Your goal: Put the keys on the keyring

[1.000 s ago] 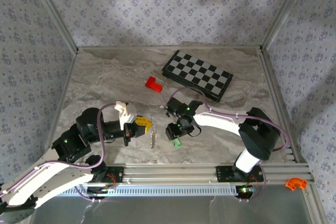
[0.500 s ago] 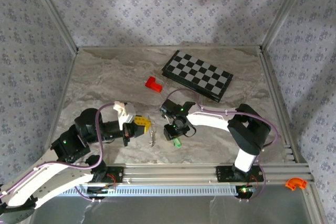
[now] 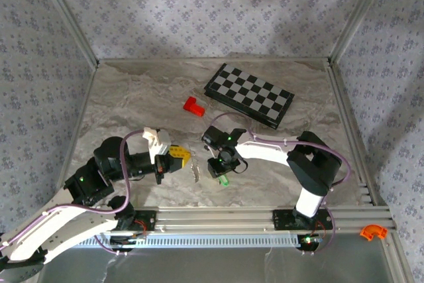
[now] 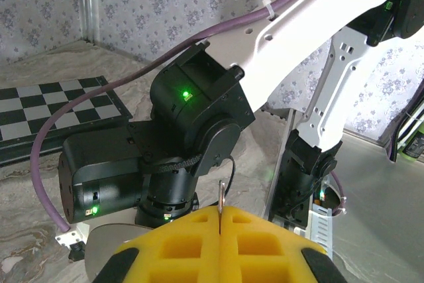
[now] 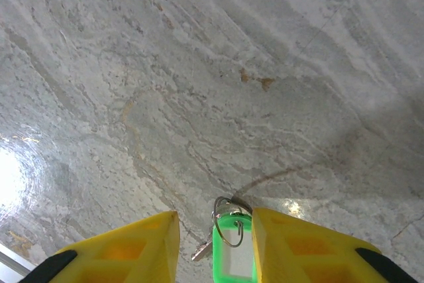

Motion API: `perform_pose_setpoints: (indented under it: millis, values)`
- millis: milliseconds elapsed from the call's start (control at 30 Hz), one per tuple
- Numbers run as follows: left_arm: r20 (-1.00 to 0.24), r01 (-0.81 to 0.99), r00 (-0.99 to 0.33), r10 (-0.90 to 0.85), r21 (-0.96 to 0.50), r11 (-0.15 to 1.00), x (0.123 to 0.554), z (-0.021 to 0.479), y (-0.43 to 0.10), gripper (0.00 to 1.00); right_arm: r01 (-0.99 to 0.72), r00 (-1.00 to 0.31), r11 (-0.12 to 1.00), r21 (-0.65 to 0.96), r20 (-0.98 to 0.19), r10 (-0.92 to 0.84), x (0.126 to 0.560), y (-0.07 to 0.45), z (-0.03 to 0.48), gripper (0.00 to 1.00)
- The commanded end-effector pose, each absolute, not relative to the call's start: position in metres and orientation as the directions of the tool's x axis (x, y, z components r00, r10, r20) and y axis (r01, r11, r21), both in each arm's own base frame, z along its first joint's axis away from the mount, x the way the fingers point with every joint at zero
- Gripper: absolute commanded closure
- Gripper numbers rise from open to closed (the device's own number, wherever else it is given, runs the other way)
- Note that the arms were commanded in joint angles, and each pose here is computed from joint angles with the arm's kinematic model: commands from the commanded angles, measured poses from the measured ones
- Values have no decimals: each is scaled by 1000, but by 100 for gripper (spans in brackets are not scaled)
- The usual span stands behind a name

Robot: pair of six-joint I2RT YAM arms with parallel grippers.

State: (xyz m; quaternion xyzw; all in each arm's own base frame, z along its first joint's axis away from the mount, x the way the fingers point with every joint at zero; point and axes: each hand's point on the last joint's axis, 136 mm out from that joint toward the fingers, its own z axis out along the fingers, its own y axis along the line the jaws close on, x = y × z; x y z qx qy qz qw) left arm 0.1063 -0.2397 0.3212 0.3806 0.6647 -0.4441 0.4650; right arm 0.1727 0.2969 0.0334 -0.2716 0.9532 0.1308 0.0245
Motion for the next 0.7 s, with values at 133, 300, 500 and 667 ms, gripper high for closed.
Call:
perform_pose_setpoints:
  millis: [133,300,500,667]
  values:
    - [-967,929,-252,39,-230,291,104,338,-241,100,-550,-834,808,209,-87,-545,168,293,30,75]
    - [-967,929,-250,42,-228,290,103,338,-240,100,-556,-830,806,205,-84,-551,169,294,29,77]
    - [-968,931,-247,37,-226,285,103,339,-241,100,-559,-828,806,195,-87,-553,171,293,30,85]
    - [-970,934,-240,35,-222,279,101,341,-240,100,-561,-827,808,181,-93,-554,173,291,32,88]
